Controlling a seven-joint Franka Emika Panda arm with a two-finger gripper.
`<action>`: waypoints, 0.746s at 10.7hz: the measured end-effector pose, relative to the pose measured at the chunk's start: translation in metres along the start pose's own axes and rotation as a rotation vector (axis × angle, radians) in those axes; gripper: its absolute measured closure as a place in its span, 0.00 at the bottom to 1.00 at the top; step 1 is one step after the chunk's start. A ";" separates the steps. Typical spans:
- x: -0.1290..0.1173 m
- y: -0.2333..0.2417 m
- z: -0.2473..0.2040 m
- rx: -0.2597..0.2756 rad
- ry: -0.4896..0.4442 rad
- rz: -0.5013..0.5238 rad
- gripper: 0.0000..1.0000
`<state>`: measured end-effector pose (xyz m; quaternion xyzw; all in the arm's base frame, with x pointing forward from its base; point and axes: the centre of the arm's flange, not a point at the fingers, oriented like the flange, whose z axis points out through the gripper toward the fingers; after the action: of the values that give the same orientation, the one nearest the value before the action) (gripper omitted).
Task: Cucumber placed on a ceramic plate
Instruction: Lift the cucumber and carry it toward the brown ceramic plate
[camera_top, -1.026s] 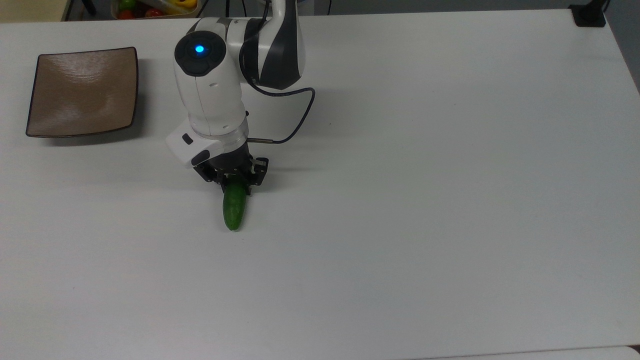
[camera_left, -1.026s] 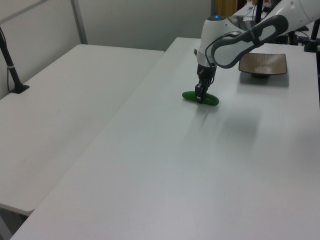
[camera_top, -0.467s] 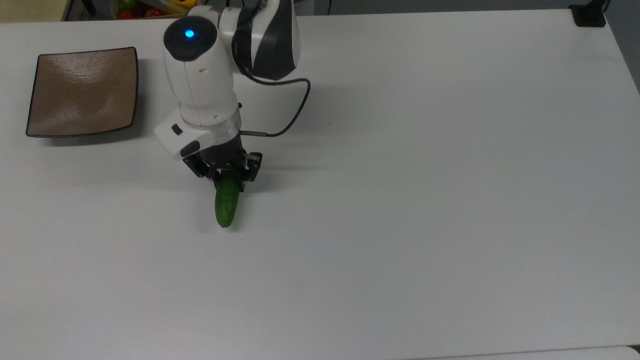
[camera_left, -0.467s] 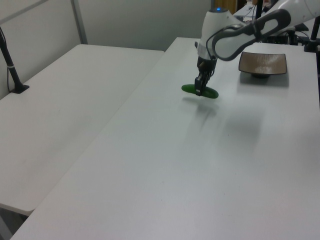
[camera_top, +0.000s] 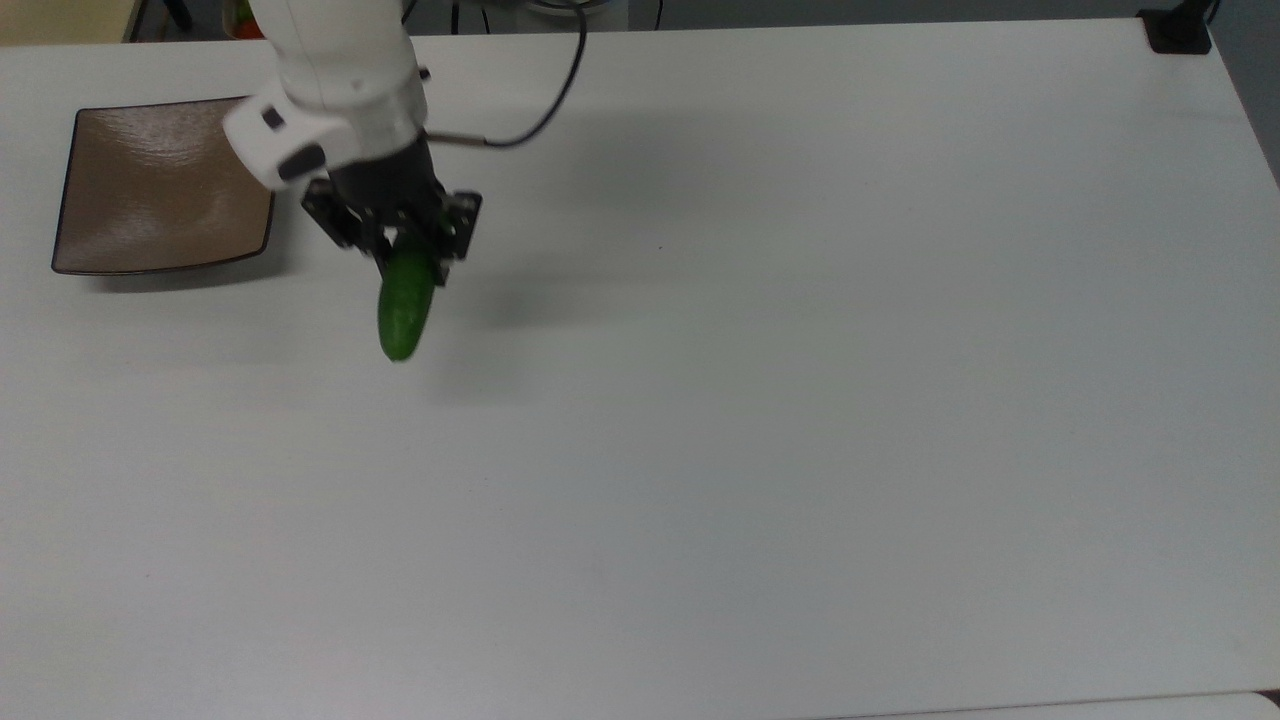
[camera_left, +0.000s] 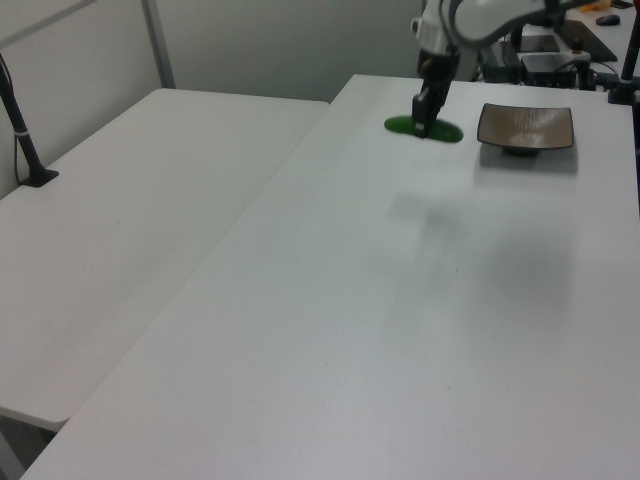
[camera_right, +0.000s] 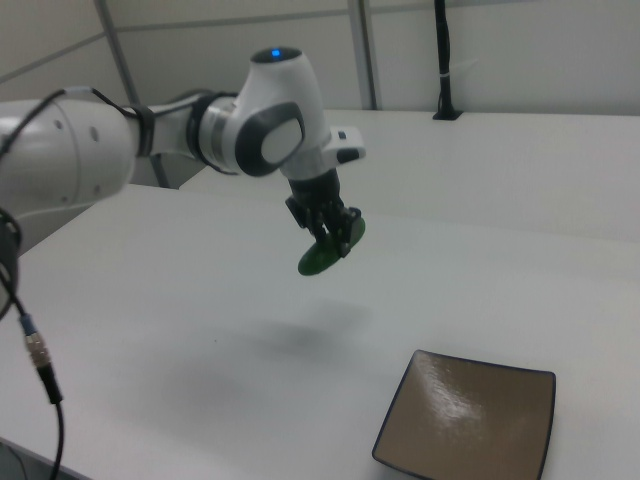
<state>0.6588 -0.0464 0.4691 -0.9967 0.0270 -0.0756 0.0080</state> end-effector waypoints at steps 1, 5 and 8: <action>-0.008 0.009 -0.025 0.013 -0.003 0.006 0.55; -0.050 0.054 -0.107 0.102 -0.037 -0.082 0.55; -0.081 0.083 -0.136 0.111 -0.052 -0.163 0.55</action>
<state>0.5536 -0.1262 0.5898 -0.9953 -0.0587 -0.0515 0.0578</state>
